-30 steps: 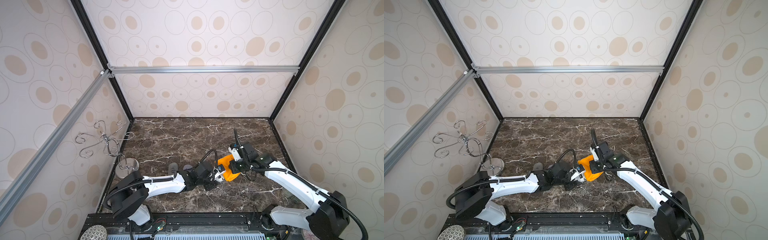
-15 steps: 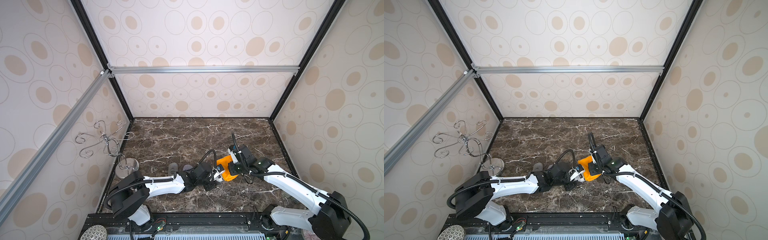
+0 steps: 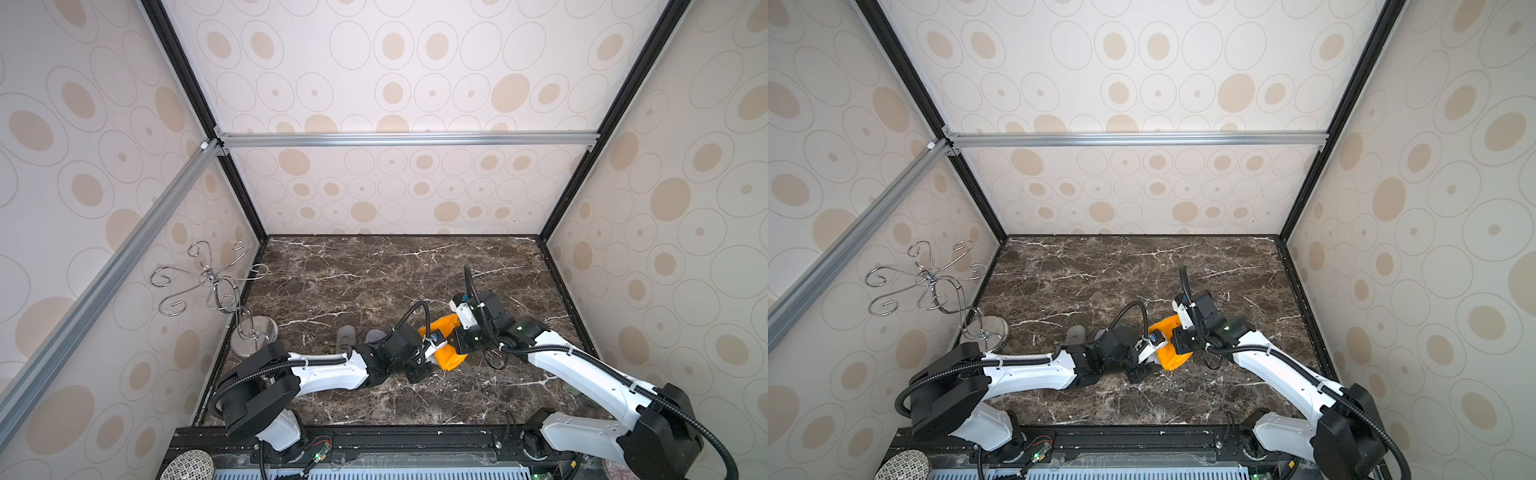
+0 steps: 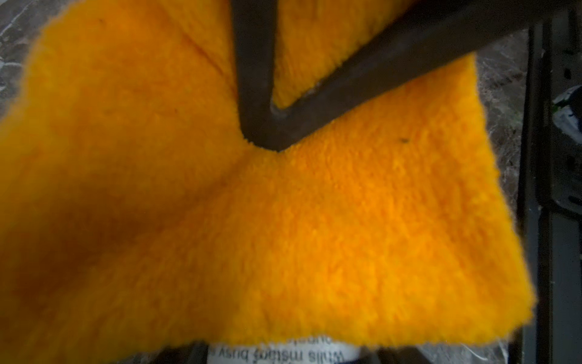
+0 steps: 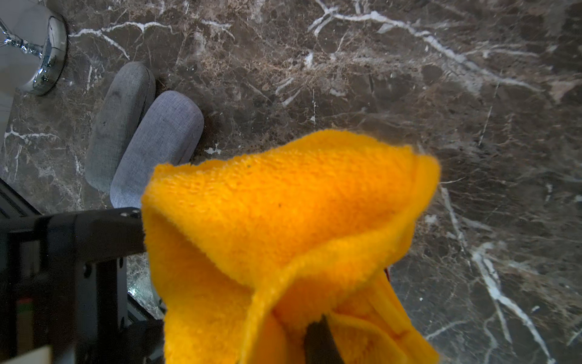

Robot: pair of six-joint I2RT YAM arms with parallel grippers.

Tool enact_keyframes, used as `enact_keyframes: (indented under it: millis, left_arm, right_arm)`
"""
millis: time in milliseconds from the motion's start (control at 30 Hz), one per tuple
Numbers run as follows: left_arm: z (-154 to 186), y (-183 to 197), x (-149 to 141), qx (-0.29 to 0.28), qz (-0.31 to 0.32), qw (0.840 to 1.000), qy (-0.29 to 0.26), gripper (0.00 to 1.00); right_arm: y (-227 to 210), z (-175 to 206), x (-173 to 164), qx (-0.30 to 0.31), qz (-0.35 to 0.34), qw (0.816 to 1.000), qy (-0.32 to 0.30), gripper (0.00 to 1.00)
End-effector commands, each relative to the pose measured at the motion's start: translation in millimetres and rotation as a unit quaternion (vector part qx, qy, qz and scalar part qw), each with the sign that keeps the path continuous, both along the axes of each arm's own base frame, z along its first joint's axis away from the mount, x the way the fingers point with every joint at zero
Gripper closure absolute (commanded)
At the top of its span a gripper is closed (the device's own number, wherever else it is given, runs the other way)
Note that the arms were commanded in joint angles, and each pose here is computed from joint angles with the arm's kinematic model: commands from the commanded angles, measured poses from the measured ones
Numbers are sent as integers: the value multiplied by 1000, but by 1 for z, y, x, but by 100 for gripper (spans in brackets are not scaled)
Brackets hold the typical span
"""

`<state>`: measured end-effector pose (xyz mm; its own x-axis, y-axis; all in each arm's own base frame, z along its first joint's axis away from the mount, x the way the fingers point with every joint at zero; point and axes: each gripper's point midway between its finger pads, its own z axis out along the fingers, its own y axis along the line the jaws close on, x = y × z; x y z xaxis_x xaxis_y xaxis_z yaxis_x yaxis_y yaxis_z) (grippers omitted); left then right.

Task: Wipe the eyeglass case
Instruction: Wipe the dirt from the eyeglass case.

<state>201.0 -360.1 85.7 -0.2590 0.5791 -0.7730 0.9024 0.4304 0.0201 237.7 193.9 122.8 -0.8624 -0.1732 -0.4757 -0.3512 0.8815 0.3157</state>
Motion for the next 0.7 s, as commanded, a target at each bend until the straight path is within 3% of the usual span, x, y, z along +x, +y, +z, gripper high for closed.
enact_keyframes:
  millis: [0,67,167,333,500,567,667]
  left_arm:
    - [40,-12,11,-64,12,997,-36,49]
    - [39,-9,11,-63,16,997,-37,49]
    - [40,-7,10,-70,19,997,-37,49]
    - [41,-8,11,-76,22,996,-37,49]
    - [46,-11,11,-88,25,995,-36,49]
    - [46,-10,12,-89,27,995,-37,49]
    - [44,-9,12,-86,28,995,-36,49]
  right_arm:
    - [-33,-12,4,-75,-65,995,-2,100]
    - [-52,-11,9,-121,-94,988,-15,100]
    - [-59,-6,12,-136,-103,985,-25,100]
    - [-16,5,6,-46,-24,998,-22,100]
    - [20,9,-6,27,37,999,-2,100]
    - [22,7,-7,30,35,999,4,100]
    - [-4,-1,3,-31,-23,999,-6,100]
